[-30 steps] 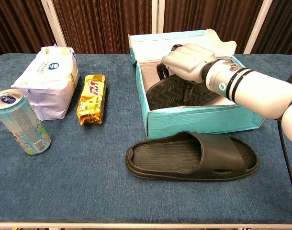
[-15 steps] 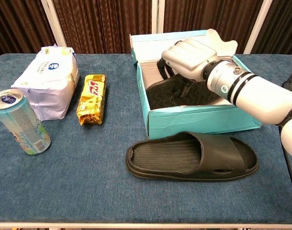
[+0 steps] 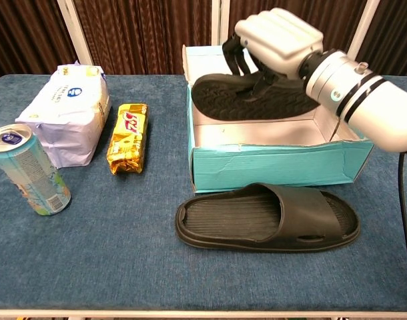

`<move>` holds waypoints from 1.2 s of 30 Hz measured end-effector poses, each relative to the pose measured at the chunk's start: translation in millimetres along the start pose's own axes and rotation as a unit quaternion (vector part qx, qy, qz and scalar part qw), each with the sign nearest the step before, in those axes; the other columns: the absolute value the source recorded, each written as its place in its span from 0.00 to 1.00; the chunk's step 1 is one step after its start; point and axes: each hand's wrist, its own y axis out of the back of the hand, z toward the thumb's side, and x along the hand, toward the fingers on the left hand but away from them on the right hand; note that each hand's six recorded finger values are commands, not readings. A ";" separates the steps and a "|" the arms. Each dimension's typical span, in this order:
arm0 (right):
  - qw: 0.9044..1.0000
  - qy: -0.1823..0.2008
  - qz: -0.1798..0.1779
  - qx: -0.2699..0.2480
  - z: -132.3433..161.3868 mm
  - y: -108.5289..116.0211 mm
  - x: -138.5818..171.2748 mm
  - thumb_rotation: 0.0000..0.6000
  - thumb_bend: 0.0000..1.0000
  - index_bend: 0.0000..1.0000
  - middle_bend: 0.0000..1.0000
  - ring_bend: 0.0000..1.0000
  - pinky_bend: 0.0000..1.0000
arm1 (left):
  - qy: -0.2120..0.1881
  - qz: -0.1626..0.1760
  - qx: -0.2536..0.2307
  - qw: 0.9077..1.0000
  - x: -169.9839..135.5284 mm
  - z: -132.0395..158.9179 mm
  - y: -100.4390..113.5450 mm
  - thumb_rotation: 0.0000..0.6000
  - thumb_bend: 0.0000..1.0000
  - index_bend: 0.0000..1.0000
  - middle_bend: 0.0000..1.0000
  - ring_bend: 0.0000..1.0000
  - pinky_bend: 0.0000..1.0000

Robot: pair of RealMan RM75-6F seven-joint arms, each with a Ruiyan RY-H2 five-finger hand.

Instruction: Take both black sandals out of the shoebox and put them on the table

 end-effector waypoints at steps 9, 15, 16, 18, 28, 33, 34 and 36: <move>0.997 0.016 -0.059 -0.053 -10.7 55.4 7.6 1.00 0.44 0.88 0.72 0.64 0.36 | -0.003 0.003 0.004 1.000 0.7 4.3 4.2 1.00 0.00 0.24 0.18 0.09 0.05; 0.992 0.042 -0.082 -0.089 -13.6 95.0 28.0 1.00 0.44 0.87 0.72 0.64 0.35 | -0.008 0.008 0.007 1.000 1.5 7.1 8.3 1.00 0.00 0.23 0.18 0.09 0.05; 0.991 0.047 -0.083 -0.092 -16.1 102.9 34.7 1.00 0.44 0.87 0.72 0.64 0.35 | -0.009 0.008 0.007 1.000 1.5 7.4 8.5 1.00 0.00 0.23 0.18 0.09 0.06; 0.991 0.051 -0.080 -0.091 -22.6 113.4 46.0 1.00 0.44 0.87 0.72 0.63 0.35 | -0.009 0.008 0.007 1.000 1.8 7.9 8.4 1.00 0.00 0.23 0.18 0.09 0.05; 0.992 0.030 0.031 -0.120 -66.2 140.7 132.1 1.00 0.44 0.85 0.72 0.63 0.35 | -0.019 0.008 0.006 1.000 5.0 14.5 10.0 1.00 0.00 0.23 0.18 0.09 0.05; 0.987 0.017 0.116 -0.114 -77.6 124.1 174.9 1.00 0.44 0.85 0.72 0.63 0.34 | -0.022 0.005 0.006 1.000 4.1 16.9 10.3 1.00 0.00 0.23 0.18 0.09 0.05; 0.986 0.018 0.130 -0.107 -78.4 119.1 182.7 1.00 0.44 0.85 0.72 0.63 0.34 | -0.022 0.004 0.006 1.000 3.9 17.3 10.2 1.00 0.00 0.23 0.18 0.09 0.05; 0.985 0.021 0.145 -0.095 -80.8 113.0 191.8 1.00 0.44 0.85 0.72 0.63 0.33 | -0.023 0.003 0.004 1.000 3.4 18.4 10.3 1.00 0.00 0.23 0.18 0.09 0.05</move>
